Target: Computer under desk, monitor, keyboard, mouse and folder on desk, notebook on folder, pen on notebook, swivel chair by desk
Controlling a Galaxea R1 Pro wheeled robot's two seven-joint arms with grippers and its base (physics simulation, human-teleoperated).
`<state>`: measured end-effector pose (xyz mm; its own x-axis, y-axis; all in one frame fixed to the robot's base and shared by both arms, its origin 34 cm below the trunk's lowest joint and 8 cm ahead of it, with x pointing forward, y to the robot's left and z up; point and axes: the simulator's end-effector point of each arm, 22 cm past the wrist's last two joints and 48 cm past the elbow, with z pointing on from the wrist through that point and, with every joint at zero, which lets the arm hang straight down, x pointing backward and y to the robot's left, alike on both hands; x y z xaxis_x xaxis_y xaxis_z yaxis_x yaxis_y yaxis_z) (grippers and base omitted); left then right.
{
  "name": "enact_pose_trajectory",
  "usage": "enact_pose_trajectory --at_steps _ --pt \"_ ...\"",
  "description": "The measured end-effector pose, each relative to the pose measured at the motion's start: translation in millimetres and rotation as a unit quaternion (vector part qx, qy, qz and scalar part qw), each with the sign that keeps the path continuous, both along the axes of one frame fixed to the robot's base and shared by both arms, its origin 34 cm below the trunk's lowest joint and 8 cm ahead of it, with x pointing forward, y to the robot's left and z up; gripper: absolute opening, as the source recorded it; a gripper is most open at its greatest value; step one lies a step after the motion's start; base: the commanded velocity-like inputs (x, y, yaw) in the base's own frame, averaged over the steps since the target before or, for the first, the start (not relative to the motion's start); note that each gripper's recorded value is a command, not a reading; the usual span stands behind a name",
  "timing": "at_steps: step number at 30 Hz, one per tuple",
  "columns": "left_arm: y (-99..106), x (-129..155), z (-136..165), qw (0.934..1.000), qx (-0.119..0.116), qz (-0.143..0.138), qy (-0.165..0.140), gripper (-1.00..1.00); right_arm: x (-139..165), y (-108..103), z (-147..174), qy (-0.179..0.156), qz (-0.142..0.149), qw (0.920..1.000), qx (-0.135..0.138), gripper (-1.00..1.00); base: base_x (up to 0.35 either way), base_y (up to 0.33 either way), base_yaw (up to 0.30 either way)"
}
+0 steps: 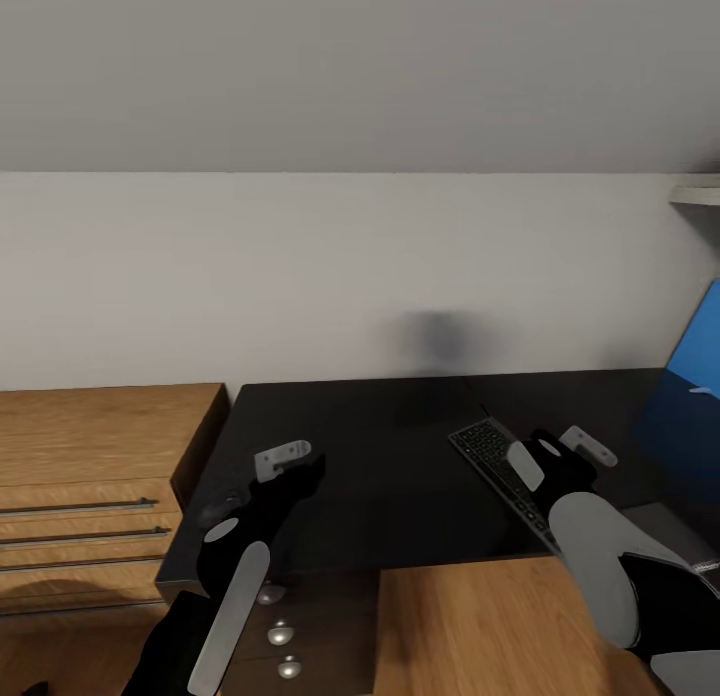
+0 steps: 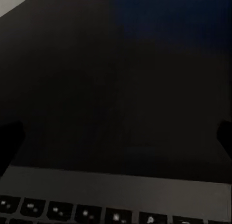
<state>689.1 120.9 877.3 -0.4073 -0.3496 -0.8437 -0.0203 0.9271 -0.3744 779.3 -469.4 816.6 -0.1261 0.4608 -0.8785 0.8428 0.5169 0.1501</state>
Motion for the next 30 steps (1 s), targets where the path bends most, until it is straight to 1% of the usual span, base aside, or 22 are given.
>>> enact_pose_trajectory --at_steps 3,4,5,6,7,10,11,19,25,30 --pt "0 0 0 1.0 0.0 0.0 0.0 1.0 -1 -7 1 0.0 -0.003 1.0 -0.003 1.0 0.0 -0.019 0.0" --pt "0 0 0 1.0 0.0 0.0 0.0 1.0 -3 -15 3 -0.001 -0.005 1.0 -0.007 1.0 0.0 -0.008 0.0" --pt "0 0 0 1.0 0.0 0.0 0.0 1.0 -3 -17 4 -0.002 -0.005 1.0 -0.007 1.0 0.0 -0.005 0.0" --pt "0 0 0 1.0 0.0 0.0 0.0 1.0 -1 -21 5 -0.005 -0.001 0.9999 -0.009 1.0 0.0 -0.001 0.0" --pt "0 0 0 1.0 0.0 0.0 0.0 1.0 7 -29 10 -0.018 0.024 0.9995 -0.012 1.0 0.0 -0.001 0.0" --pt "0 0 0 1.0 0.0 0.0 0.0 1.0 8 -42 13 -0.024 0.032 0.9991 -0.016 1.0 0.0 0.0 0.0" --pt "0 0 0 1.0 0.0 0.0 0.0 1.0 8 -48 15 -0.025 0.031 0.999 -0.018 1.0 0.0 0.0 0.0" --pt "0 0 0 1.0 0.0 0.0 0.0 1.0 0 -73 19 -0.026 0.019 0.9992 -0.023 1.0 0.0 0.0 0.0" --pt "0 0 0 1.0 0.0 0.0 0.001 1.0 -4 -79 17 -0.019 0.016 0.9995 -0.019 1.0 0.0 0.0 0.0" --pt "0 0 0 1.0 0.0 0.0 0.001 1.0 -8 -82 9 -0.011 0.01 0.9999 0.003 1.0 0.0 0.0 0.0"
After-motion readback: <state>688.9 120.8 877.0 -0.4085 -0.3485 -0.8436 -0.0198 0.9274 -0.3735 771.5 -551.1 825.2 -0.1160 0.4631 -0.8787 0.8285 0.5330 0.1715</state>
